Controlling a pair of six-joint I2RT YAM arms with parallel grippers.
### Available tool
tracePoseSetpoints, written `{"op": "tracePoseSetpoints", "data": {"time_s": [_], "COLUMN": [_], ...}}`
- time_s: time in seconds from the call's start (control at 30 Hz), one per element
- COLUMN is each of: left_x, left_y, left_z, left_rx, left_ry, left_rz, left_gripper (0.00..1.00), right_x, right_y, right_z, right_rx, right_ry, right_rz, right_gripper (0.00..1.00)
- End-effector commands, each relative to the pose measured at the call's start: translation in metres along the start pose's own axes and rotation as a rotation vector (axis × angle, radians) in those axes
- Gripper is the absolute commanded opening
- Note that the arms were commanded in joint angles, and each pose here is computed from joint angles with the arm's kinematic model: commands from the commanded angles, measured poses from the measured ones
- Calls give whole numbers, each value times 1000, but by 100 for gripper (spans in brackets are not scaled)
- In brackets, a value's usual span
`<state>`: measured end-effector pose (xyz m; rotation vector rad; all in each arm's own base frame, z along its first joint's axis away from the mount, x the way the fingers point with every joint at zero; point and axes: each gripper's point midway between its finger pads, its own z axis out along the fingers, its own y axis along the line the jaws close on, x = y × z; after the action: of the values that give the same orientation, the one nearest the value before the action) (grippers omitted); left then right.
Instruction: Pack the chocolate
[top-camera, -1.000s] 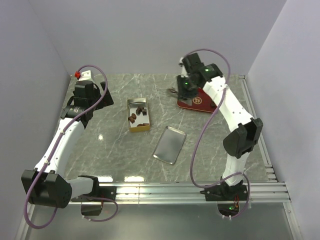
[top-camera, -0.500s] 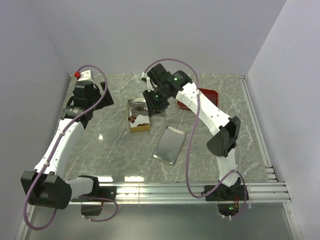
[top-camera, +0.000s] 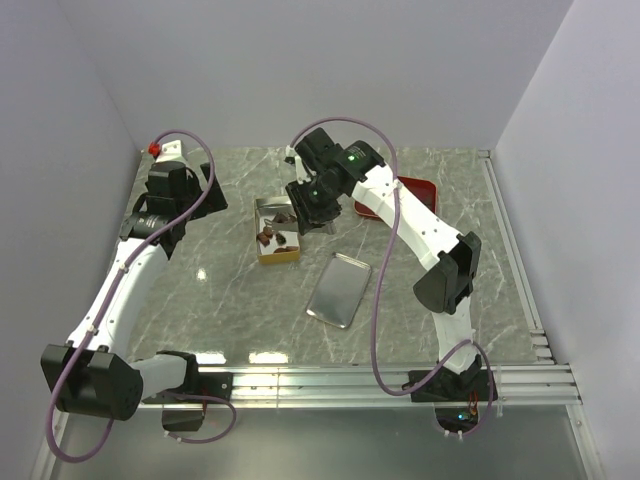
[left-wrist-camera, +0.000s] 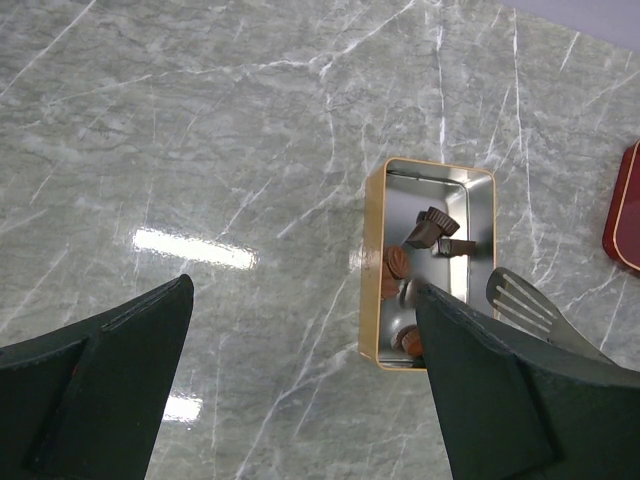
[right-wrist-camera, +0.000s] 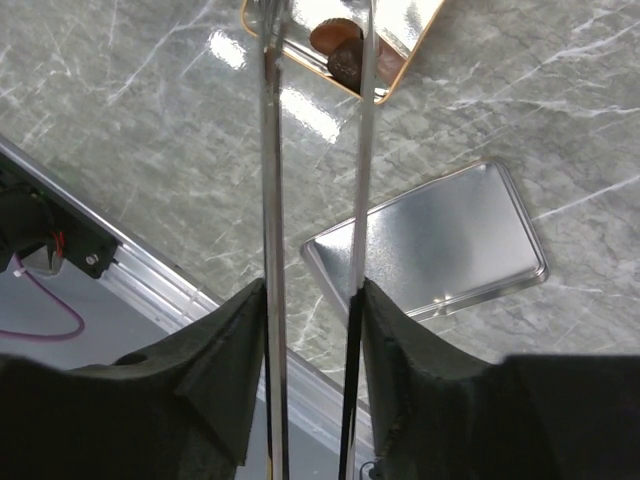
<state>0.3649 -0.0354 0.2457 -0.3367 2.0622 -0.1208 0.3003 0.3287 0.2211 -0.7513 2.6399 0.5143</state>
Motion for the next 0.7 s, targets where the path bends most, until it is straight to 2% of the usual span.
{"op": "tracePoseSetpoints", "data": {"time_s": [0.0, 0.17, 0.33, 0.47, 0.67], "left_x": [-13, -14, -14, -16, -17], "left_y": [-7, -6, -5, -6, -6], "left_z": [-8, -10, -10, -9, -8], "left_rx": [32, 28, 24, 24, 22], "left_ry": [-55, -59, -60, -60, -63], "left_rz": [-14, -13, -11, -11, -9], "left_gripper": [99, 100, 99, 100, 99], "right_x": [-1, -4, -27, -41, -40], "right_y": [-3, -3, -14, -46, -142], "right_z": [-8, -8, -24, -38, -78], "right_rx": [11, 17, 44, 90, 263], "right_ry": [-15, -32, -126, -190, -261], "right_rz": [-6, -8, 52, 136, 303], "right_gripper": [49, 49, 47, 45, 44]}}
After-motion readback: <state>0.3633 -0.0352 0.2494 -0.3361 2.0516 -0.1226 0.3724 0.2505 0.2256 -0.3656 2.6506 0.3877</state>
